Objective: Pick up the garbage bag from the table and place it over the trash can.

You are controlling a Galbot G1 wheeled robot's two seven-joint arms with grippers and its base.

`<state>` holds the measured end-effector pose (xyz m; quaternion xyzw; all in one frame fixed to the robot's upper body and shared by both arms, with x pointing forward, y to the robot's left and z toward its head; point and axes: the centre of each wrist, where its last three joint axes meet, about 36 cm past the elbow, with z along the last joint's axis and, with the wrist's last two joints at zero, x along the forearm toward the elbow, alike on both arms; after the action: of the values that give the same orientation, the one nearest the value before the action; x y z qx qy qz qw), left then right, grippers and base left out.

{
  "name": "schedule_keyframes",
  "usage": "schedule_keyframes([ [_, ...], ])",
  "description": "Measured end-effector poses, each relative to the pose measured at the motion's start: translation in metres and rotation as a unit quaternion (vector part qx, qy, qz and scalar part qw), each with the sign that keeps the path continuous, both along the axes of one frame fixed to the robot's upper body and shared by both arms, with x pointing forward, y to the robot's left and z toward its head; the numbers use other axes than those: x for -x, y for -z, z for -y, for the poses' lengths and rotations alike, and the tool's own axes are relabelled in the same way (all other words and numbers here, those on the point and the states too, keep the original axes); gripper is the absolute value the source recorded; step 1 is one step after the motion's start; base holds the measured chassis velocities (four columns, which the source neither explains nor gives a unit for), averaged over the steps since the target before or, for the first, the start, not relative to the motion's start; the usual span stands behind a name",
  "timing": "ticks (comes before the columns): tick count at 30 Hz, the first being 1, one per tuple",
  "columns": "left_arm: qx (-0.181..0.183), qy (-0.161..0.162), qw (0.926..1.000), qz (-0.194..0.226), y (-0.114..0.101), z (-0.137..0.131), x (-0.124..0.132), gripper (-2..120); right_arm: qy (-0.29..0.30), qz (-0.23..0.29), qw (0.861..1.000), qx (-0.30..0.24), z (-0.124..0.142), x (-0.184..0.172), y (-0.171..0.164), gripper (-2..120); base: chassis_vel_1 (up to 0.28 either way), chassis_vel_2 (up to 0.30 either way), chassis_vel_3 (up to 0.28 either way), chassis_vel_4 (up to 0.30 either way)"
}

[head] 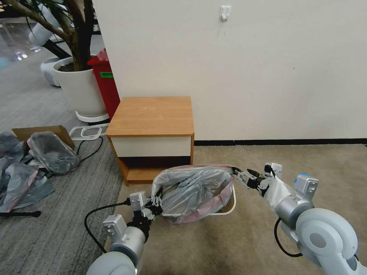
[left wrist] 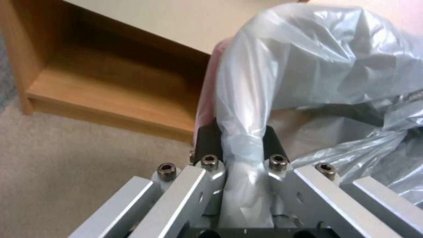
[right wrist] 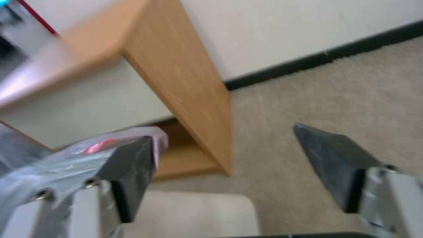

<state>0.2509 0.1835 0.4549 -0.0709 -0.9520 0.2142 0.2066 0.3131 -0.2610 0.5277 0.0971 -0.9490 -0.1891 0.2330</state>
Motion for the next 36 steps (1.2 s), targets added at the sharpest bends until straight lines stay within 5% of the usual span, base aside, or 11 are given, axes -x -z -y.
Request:
schedule_keyframes([
  [6,-0.014,-0.003,0.9999,-0.008,0.009,-0.002,-0.003,5,-0.03,0.056,0.996,-0.065,-0.017,0.027,-0.036,100,0.0,0.0,0.0,0.0],
  [14,-0.053,-0.033,0.9978,0.023,0.014,-0.002,-0.008,5,-0.037,0.026,0.998,-0.053,-0.03,0.039,-0.025,100,0.0,0.0,0.0,0.0],
  [20,-0.131,-0.093,0.9816,0.104,0.032,-0.003,-0.014,5,-0.057,-0.017,0.998,-0.037,-0.057,0.049,-0.013,100,0.0,0.0,0.0,0.0],
  [27,-0.141,-0.102,0.9769,0.124,0.045,0.0,-0.01,5,-0.085,-0.066,0.991,-0.075,-0.088,0.058,-0.007,100,0.0,0.0,0.0,0.0],
  [36,-0.137,-0.088,0.9755,0.148,0.05,0.012,-0.004,5,-0.018,-0.101,0.988,-0.113,-0.107,0.052,0.004,99,0.0,0.0,0.0,0.0],
])
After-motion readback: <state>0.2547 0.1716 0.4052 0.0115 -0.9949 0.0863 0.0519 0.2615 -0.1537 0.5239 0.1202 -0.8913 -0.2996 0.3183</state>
